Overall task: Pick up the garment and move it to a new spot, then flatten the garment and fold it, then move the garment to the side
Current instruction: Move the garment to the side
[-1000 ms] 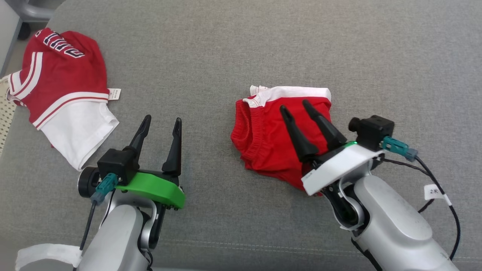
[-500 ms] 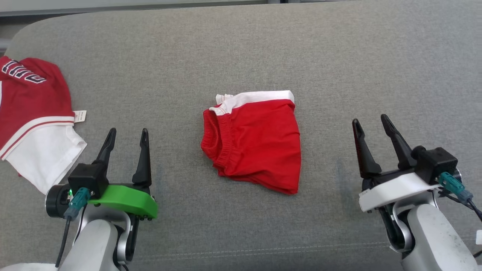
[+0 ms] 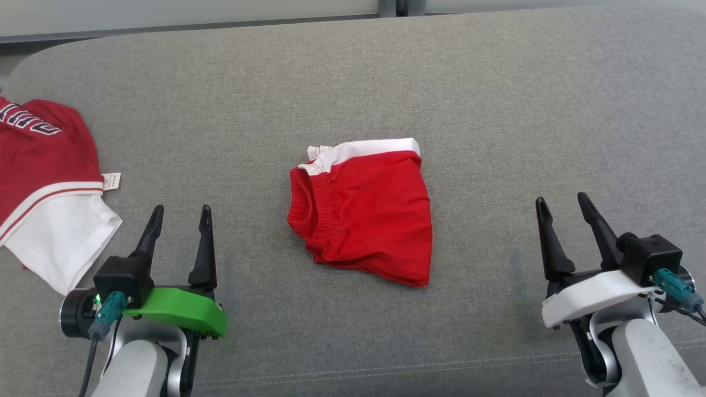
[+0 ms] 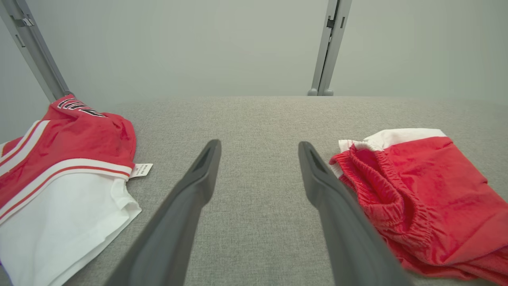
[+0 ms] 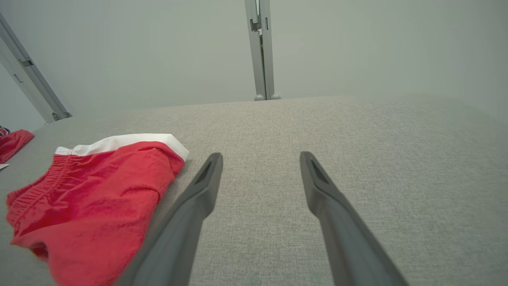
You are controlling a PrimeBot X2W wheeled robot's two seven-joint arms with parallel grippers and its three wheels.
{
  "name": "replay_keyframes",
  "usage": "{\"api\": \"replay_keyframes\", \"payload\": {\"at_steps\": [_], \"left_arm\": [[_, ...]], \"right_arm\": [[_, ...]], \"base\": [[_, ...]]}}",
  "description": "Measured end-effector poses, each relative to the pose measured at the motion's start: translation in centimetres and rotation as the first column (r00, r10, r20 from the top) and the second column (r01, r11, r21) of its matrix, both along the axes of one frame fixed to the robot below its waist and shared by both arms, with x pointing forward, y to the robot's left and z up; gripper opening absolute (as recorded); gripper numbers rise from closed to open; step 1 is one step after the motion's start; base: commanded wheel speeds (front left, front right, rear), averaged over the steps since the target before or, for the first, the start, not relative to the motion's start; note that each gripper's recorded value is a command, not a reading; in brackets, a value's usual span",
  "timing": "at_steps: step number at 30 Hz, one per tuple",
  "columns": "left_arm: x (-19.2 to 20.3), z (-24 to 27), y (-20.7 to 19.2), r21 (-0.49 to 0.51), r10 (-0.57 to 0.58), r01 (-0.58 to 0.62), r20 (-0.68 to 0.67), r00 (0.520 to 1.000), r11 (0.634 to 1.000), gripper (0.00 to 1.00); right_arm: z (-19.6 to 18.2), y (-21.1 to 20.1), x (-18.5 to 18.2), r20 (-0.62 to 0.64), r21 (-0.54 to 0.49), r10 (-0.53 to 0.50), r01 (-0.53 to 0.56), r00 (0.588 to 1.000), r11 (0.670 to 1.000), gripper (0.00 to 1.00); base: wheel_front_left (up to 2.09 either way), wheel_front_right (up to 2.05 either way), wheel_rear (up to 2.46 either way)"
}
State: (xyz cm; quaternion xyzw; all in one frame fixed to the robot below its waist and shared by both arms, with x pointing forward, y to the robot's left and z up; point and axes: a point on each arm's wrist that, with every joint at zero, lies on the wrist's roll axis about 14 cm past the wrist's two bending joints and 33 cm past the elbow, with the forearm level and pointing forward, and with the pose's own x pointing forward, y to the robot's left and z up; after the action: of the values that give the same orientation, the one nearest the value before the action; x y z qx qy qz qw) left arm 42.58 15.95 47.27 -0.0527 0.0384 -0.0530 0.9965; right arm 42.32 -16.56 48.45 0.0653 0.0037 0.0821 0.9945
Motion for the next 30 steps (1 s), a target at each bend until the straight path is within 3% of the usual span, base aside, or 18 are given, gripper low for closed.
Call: {"api": "replay_keyframes", "payload": {"at_steps": [7, 12, 20, 28, 30], "left_arm": [[-0.1, 0.4, 0.4, -0.004, 0.013, -0.013, 0.010, 1.000, 1.000, 1.00], [-0.2, 0.5, 1.1, -0.008, 0.037, -0.037, 0.015, 0.999, 0.999, 1.00], [-0.5, -0.4, 2.5, -0.024, 0.097, -0.097, -0.004, 0.995, 0.995, 1.00], [-0.4, -2.1, 3.5, -0.024, 0.129, -0.130, -0.041, 0.991, 0.991, 1.00], [-0.3, -2.4, 3.6, -0.023, 0.130, -0.131, -0.049, 0.990, 0.991, 1.00]], "right_arm": [[-0.7, 1.7, 0.8, -0.041, 0.017, 0.055, -0.054, 0.998, 0.998, 1.00], [-2.0, 4.8, 1.9, -0.103, 0.036, 0.159, -0.156, 0.982, 0.987, 1.00], [-5.7, 10.2, 2.8, -0.219, 0.048, 0.327, -0.325, 0.919, 0.944, 1.00], [-9.2, 13.2, 3.6, -0.314, 0.081, 0.406, -0.402, 0.858, 0.912, 0.97], [-9.6, 13.6, 3.7, -0.321, 0.081, 0.420, -0.417, 0.849, 0.905, 0.00]], "base": [[0.00, 0.00, 0.00], [0.00, 0.00, 0.00], [0.00, 0.00, 0.00], [0.00, 0.00, 0.00], [0.00, 0.00, 0.00]]}}
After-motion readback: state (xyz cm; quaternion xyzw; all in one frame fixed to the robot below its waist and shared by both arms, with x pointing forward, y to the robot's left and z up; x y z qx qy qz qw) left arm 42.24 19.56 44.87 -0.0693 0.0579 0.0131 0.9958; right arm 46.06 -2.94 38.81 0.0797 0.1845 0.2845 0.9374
